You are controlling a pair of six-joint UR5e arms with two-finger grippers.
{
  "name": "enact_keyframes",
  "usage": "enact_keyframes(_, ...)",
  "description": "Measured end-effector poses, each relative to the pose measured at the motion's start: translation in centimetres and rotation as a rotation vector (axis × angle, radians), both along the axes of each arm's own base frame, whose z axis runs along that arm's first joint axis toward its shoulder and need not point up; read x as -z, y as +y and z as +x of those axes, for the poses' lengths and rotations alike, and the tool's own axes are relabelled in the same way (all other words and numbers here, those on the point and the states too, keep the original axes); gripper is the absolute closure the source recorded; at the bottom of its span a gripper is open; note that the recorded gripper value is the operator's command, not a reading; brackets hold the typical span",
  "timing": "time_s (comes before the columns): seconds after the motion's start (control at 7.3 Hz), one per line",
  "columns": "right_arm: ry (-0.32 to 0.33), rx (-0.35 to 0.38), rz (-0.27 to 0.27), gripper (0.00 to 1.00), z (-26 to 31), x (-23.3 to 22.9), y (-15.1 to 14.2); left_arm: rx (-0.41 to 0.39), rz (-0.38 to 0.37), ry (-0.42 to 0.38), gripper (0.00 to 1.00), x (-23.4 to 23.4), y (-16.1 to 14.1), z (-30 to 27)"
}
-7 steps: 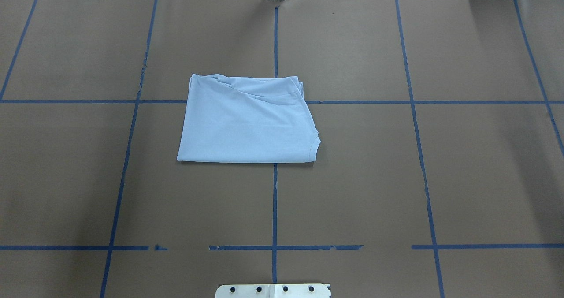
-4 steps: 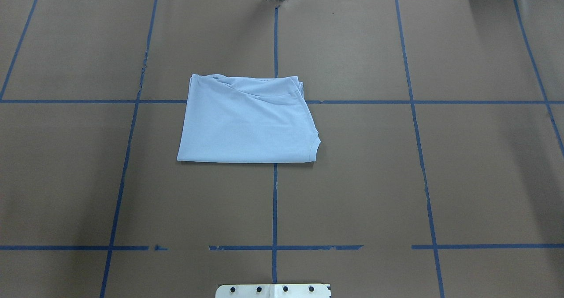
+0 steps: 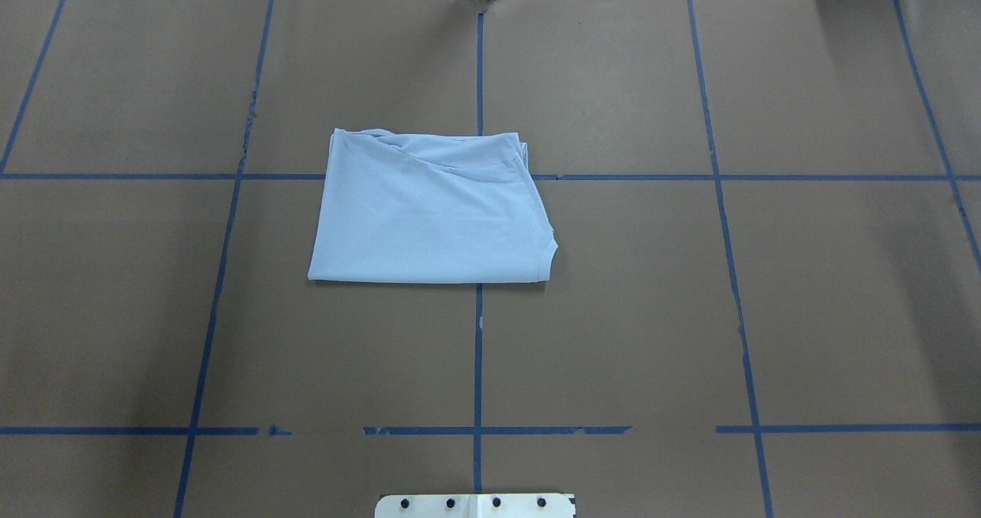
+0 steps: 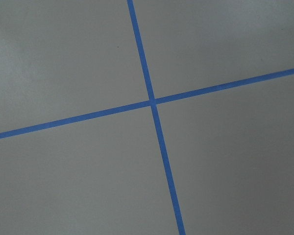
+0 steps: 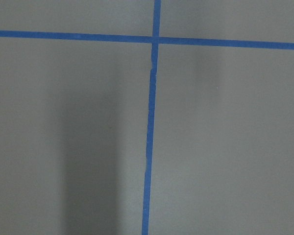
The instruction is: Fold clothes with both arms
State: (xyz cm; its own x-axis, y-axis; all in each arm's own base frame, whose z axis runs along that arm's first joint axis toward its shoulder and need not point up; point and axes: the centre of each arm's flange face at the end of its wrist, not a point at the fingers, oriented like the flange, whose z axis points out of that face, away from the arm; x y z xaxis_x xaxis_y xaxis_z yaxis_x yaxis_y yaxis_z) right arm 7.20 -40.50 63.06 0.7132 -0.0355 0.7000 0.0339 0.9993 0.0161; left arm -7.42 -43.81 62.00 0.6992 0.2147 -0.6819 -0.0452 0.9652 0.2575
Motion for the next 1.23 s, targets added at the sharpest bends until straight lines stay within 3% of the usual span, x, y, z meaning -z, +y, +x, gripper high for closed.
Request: enact_keyframes(1.23, -0.015, 0.002, 0.059, 0.00, -0.5, 3.5, -0.4, -0.008, -0.008, 0.002, 0.00, -0.5, 0.9, 0.3)
